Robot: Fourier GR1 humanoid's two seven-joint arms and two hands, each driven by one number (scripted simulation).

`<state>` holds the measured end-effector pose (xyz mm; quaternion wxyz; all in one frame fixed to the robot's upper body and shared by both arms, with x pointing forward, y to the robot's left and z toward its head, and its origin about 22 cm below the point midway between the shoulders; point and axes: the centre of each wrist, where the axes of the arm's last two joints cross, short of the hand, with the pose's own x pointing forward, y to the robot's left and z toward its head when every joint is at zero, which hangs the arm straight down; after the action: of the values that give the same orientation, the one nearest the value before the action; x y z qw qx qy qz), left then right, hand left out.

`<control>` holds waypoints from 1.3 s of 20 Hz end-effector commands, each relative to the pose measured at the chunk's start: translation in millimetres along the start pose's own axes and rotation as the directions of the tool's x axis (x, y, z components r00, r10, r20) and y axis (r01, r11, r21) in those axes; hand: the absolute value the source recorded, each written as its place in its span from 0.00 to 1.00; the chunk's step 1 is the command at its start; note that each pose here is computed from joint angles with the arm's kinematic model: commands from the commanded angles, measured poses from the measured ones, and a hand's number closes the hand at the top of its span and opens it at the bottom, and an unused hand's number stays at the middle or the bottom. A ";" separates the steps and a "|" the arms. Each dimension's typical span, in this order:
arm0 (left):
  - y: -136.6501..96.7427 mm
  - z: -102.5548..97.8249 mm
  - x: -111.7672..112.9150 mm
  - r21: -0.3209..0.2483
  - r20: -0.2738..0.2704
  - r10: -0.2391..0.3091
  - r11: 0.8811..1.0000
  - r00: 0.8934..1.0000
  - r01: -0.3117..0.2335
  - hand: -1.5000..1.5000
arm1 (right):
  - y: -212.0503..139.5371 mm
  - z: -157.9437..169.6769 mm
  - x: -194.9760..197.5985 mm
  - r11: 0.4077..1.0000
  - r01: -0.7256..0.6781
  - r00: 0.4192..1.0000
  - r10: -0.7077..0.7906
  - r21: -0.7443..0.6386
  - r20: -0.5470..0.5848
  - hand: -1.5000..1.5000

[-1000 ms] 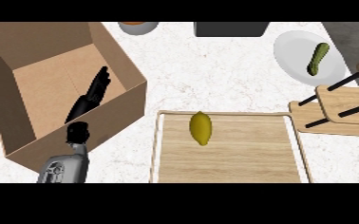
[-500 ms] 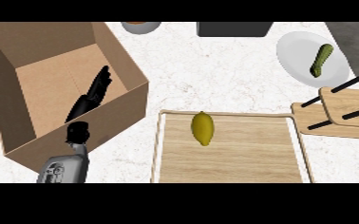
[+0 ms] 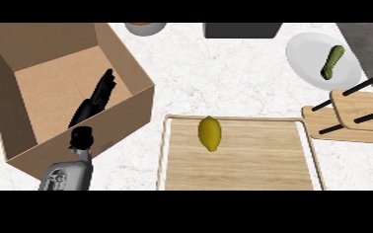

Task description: Pick the bell pepper from the tray and place it in the tiered shelf

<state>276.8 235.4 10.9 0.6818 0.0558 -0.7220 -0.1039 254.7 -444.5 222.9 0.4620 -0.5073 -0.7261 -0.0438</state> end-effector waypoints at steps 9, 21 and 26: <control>-15.1 -15.4 12.1 -0.036 -0.025 0.000 0.999 1.000 -0.001 0.50 | -26.0 -3.9 -51.3 0.968 -0.236 0.955 0.214 -0.088 -0.207 0.00; 1.8 5.2 20.4 -0.021 -0.025 -0.014 1.000 1.000 0.014 0.50 | -58.7 -6.3 -30.7 0.999 0.021 0.975 -0.027 -0.028 -0.222 0.00; -12.3 -5.4 -7.5 -0.015 -0.046 -0.017 1.000 0.999 0.016 0.50 | -70.5 -23.3 -14.0 0.982 0.135 0.963 -0.161 -0.133 -0.217 0.00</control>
<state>277.8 237.9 10.7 0.6806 0.0625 -0.7229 -0.1018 222.7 -501.4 243.2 0.5158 -0.4920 -0.6859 -0.1466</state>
